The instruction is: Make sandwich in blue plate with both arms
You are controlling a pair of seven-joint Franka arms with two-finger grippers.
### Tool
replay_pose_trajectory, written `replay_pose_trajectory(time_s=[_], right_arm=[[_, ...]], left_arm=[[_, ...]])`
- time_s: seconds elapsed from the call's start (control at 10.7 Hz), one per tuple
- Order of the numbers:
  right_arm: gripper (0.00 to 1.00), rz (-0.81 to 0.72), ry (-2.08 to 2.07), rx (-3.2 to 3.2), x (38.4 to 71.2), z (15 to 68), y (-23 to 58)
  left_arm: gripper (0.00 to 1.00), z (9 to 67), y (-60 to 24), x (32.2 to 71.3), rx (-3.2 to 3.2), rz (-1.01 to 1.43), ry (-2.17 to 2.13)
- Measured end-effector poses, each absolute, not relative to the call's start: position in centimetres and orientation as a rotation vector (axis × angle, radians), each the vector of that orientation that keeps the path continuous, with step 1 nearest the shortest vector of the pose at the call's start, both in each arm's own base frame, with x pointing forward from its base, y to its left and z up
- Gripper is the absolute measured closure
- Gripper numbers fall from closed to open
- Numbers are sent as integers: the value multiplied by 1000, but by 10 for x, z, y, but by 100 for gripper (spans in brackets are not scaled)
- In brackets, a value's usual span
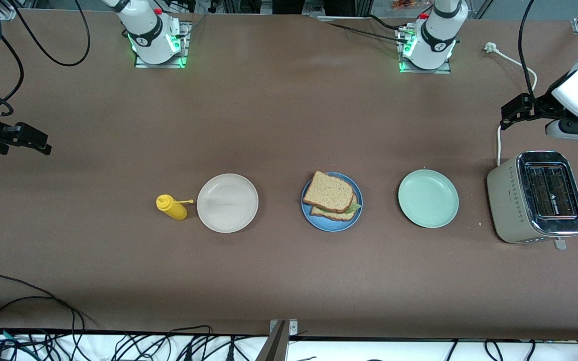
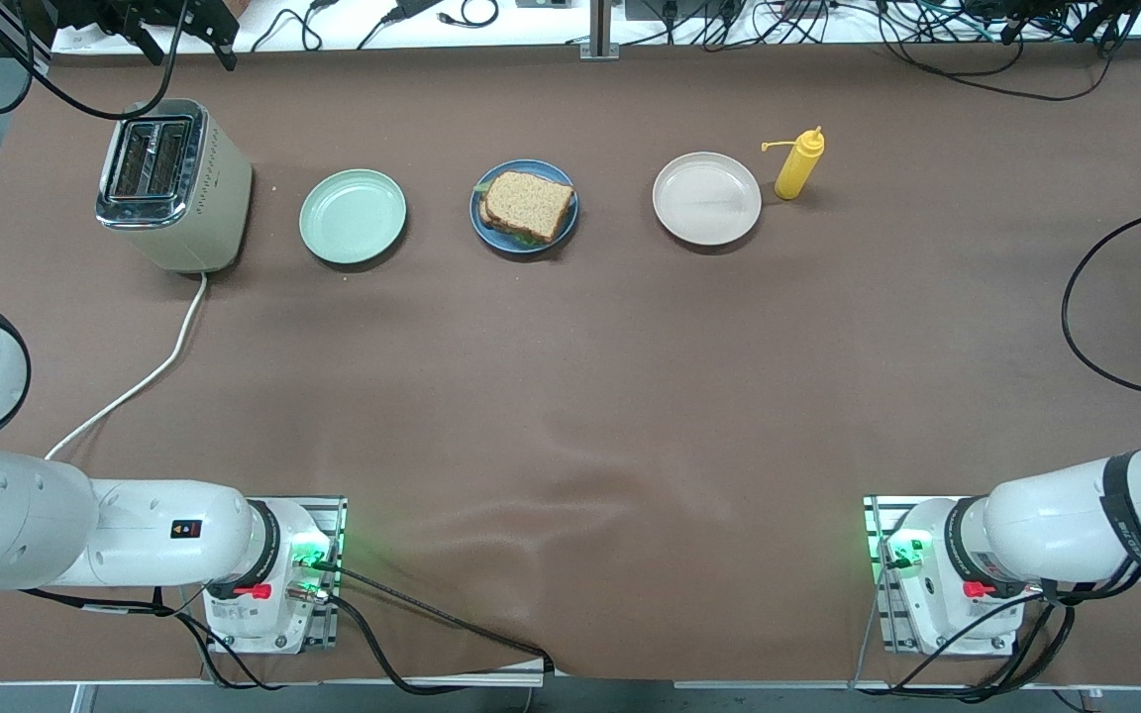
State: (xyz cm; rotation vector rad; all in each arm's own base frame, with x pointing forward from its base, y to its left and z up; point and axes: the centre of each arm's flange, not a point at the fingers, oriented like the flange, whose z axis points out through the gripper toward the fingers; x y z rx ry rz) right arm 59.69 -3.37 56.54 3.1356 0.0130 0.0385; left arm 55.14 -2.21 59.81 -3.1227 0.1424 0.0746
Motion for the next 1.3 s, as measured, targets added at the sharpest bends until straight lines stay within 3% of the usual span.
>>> replay_pose_trajectory(time_s=[1.3], right_arm=[[0, 38, 13, 3136, 597, 565, -34]], left_arm=[[0, 599, -49, 549, -3116, 88, 219]])
